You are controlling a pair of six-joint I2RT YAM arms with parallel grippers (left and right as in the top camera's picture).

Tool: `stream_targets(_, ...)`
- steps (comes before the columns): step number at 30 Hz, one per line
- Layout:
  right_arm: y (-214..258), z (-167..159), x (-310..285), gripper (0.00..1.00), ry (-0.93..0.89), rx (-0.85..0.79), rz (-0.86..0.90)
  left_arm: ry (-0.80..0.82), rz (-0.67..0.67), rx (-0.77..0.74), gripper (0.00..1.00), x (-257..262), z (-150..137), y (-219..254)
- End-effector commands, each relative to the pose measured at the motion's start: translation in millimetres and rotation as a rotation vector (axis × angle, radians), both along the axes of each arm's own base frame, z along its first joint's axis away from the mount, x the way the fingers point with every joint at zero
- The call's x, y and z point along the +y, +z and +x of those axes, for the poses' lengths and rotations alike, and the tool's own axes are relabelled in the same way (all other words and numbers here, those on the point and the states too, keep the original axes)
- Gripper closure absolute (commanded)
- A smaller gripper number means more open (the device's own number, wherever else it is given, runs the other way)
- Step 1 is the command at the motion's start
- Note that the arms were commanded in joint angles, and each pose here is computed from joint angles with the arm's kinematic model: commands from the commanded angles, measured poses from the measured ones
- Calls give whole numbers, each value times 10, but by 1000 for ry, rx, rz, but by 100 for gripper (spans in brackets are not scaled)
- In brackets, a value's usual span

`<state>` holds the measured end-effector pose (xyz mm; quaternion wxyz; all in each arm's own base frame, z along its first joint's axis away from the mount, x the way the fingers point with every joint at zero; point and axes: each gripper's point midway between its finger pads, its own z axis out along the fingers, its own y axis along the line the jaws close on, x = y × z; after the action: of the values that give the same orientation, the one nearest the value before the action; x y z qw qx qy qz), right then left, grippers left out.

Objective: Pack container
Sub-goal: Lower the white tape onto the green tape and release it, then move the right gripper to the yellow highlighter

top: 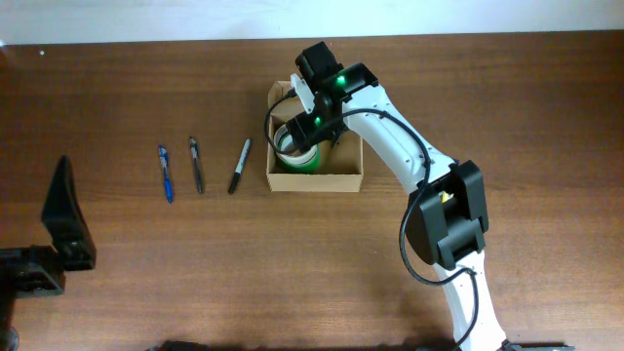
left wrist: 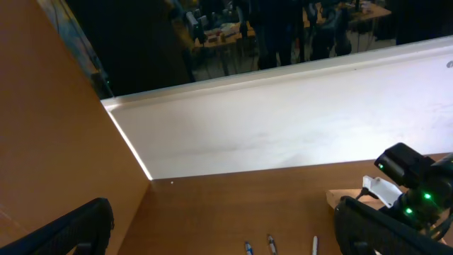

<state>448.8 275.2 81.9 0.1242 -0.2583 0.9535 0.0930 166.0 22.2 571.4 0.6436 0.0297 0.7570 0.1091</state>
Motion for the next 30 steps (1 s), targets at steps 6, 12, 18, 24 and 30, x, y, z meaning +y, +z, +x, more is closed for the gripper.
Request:
stream_targets(6,1282,158,-122,5,-53,-226,6,-15,10,16,1,-32,51,-31)
stream_targets(12,1892,48,-802,3,-233,-300,-124,-15,10,17,1,-31,51,-32)
stream_targets(18,1753,14,-1451,0,-480,-143,-102,-15,11,24,1,-33,67,-51)
stream_targets(24,1724,137,-2019,1,-646,-98,-52,-12,16,56,1,-35,113,-131)
stream_targets(30,1479,130,-2655,1,-767,-4,-79,-12,20,79,1,-42,162,-191)
